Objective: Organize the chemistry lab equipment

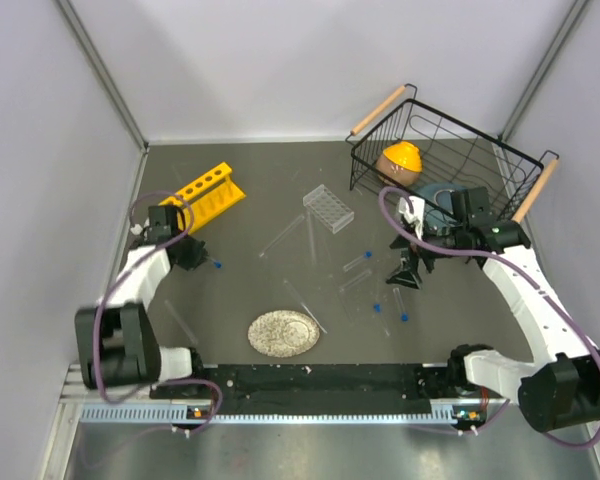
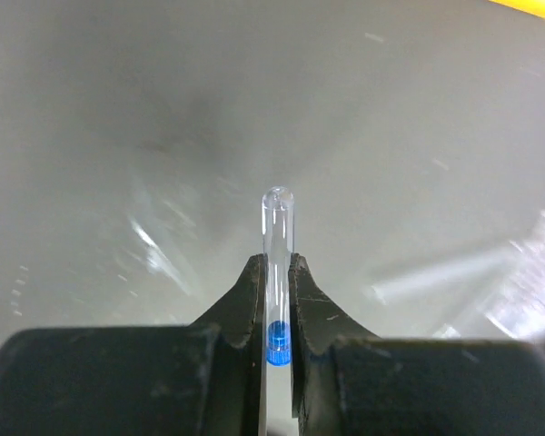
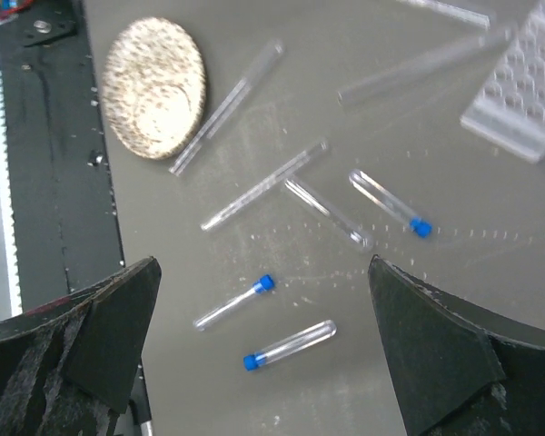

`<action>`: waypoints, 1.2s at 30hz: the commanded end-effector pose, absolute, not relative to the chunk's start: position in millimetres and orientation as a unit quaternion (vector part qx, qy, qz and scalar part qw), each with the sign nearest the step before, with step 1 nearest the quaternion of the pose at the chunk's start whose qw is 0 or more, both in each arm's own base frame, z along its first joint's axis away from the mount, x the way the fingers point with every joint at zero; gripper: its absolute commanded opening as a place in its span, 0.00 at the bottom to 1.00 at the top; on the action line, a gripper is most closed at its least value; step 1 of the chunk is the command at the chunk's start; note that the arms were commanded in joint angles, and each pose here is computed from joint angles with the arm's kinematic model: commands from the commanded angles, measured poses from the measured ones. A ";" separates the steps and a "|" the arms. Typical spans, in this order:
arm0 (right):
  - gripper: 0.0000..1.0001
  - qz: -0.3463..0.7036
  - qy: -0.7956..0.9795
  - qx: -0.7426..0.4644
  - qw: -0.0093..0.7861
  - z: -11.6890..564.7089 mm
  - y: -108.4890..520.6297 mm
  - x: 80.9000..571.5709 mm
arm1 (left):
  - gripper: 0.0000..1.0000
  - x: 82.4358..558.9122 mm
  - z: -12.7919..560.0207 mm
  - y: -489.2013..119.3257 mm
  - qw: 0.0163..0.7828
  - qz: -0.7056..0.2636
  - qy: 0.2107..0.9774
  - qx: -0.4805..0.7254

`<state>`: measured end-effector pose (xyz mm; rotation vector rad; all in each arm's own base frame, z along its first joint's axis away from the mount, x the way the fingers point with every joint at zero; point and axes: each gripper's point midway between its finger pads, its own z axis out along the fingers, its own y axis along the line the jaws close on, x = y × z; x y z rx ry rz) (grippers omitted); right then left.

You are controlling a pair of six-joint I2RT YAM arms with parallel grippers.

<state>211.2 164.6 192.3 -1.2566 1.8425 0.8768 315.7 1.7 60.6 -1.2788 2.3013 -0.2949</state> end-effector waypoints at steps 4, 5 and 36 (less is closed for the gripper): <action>0.99 0.401 0.528 -0.638 0.392 245.1 193.7 171.0 | 0.00 295.1 158.9 -75.7 0.312 -0.337 0.822 -0.338; 0.99 0.405 0.515 -0.652 0.382 245.7 200.5 164.8 | 0.00 292.4 175.8 -82.6 0.334 -0.360 0.811 -0.317; 0.98 0.579 0.645 -0.445 0.227 290.5 339.9 172.4 | 0.00 244.8 290.2 -194.4 0.477 -0.568 0.638 -0.209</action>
